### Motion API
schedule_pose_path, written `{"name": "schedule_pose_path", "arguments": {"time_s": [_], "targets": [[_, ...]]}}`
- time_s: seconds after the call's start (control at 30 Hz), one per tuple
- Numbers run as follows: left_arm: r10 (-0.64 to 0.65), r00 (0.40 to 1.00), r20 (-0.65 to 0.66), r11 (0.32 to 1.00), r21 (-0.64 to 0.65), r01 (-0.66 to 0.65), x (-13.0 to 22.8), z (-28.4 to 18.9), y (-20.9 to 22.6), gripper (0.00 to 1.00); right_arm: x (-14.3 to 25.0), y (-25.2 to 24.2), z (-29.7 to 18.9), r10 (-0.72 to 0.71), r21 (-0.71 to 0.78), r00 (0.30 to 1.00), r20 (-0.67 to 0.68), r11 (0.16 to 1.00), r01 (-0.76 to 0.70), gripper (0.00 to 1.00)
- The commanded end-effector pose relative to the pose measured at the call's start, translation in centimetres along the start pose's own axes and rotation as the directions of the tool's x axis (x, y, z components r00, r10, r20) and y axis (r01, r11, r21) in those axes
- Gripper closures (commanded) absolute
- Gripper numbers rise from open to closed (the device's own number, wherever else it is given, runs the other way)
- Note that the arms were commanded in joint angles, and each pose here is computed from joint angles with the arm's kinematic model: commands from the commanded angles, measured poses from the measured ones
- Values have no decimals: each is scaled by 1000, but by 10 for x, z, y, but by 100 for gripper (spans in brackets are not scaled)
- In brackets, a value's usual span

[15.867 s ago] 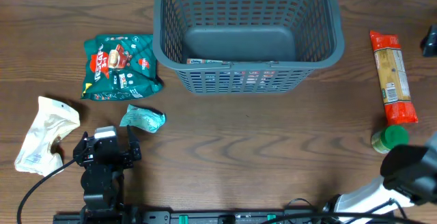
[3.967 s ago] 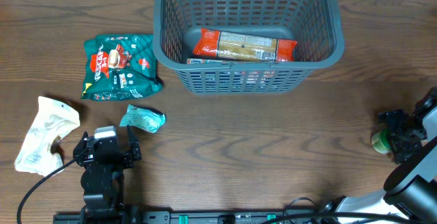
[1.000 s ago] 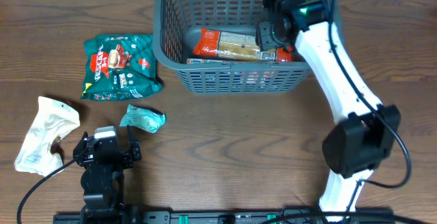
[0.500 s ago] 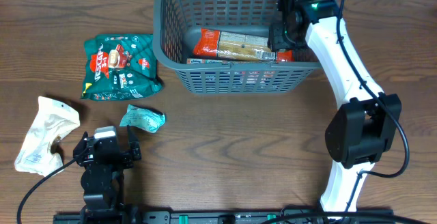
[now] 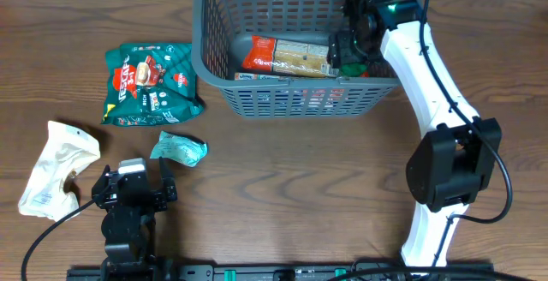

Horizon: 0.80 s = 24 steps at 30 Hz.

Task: Pack container
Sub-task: 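Open the right gripper and withdraw it to the right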

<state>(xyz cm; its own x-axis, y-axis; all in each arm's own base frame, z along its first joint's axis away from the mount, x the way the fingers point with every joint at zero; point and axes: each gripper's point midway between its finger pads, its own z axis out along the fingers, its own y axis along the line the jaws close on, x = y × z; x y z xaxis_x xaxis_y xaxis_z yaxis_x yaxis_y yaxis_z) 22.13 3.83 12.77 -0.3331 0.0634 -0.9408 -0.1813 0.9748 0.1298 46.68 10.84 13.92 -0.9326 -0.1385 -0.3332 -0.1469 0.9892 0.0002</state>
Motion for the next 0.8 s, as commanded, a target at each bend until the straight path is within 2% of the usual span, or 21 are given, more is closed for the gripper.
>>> {"name": "schedule_pose_path", "arguments": {"time_s": [0.0, 0.13, 0.23, 0.33, 0.43, 0.63, 0.77], "targets": [[22, 1000, -18, 1000, 1, -22, 9, 3, -1, 1, -31, 22, -45, -85, -34, 988, 129, 995, 90, 20], [22, 1000, -18, 1000, 1, -22, 9, 3, -1, 1, -65, 20, -124, -76, 21, 948, 310, 997, 73, 18], [22, 1000, -18, 1000, 1, -22, 9, 3, -1, 2, -81, -6, -191, 38, 68, 890, 453, 995, -77, 17], [22, 1000, -18, 1000, 1, -22, 9, 3, -1, 2, -78, -49, -241, 157, 99, 822, 547, 963, -250, 16], [22, 1000, -18, 1000, 1, -22, 9, 3, -1, 1, -60, -97, -272, 260, 124, 766, 587, 907, -403, 13], [22, 1000, -17, 1000, 1, -22, 9, 3, -1, 2, -4, -186, -296, 434, 171, 687, 584, 761, -626, 4], [22, 1000, -18, 1000, 1, -22, 9, 3, -1, 2, 18, -214, -299, 503, 161, 655, 564, 711, -684, 4]]}}
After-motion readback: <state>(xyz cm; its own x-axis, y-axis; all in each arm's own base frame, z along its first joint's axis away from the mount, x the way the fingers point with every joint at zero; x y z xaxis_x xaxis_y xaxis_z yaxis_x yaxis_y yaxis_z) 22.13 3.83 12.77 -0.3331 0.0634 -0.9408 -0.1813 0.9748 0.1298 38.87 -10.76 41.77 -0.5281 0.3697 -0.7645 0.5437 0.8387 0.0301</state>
